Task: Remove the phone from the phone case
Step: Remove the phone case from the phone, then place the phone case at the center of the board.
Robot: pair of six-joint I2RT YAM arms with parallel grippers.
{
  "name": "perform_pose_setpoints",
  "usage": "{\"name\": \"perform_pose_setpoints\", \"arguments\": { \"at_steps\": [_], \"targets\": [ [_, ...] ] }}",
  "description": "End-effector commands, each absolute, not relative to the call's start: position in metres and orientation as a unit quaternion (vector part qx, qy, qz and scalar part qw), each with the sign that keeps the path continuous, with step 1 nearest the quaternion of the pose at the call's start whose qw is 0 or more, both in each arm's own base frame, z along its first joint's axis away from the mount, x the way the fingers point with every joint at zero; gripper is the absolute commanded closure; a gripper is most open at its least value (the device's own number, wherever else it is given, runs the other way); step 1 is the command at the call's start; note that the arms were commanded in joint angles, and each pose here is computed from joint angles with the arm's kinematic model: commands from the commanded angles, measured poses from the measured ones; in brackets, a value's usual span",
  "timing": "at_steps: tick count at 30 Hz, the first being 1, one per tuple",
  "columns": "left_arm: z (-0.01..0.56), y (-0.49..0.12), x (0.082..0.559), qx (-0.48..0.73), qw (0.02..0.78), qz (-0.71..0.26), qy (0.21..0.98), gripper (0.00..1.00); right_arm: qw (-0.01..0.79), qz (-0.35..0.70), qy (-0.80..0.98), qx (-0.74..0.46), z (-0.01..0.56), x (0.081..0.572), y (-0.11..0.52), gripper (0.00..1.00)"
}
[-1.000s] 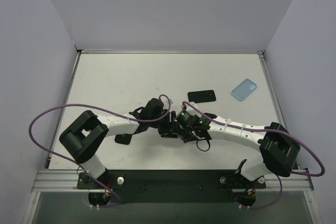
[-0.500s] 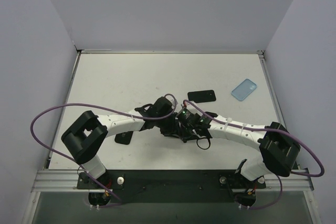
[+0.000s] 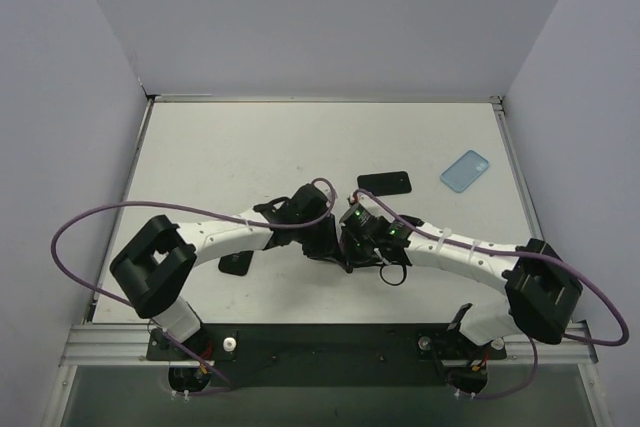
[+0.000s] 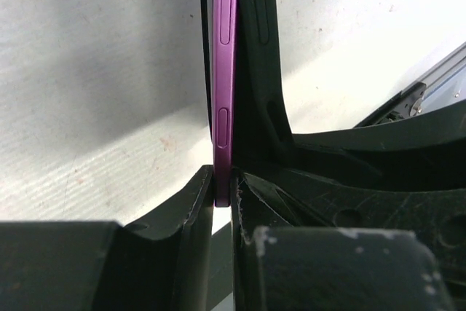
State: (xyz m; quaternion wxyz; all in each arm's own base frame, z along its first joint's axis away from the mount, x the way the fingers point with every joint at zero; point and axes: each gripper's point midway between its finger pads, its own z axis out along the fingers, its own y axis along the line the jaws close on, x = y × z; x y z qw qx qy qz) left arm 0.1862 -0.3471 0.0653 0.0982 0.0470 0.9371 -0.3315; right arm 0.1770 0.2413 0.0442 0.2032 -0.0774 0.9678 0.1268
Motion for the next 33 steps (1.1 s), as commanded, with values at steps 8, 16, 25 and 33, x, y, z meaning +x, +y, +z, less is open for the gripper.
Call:
{"name": "perform_pose_setpoints", "arguments": {
  "at_steps": [8,16,25,33],
  "targets": [
    [0.131,-0.309,0.211,0.059,0.128,-0.399,0.906,1.0,0.233,0.161,0.951,-0.124,0.09,0.159,0.209,1.0],
    [0.148,-0.288,0.225,0.04,0.16,-0.38,0.91,1.0,0.246,0.129,0.956,-0.097,0.11,0.171,0.196,1.0],
    [0.16,-0.278,0.229,0.038,0.181,-0.357,0.916,1.0,0.258,0.072,0.963,-0.04,0.125,0.191,0.179,1.0],
    [0.165,-0.29,0.258,0.045,0.193,-0.378,0.904,1.0,0.292,0.109,0.943,0.114,0.144,0.235,0.128,1.0]
  ]
}}
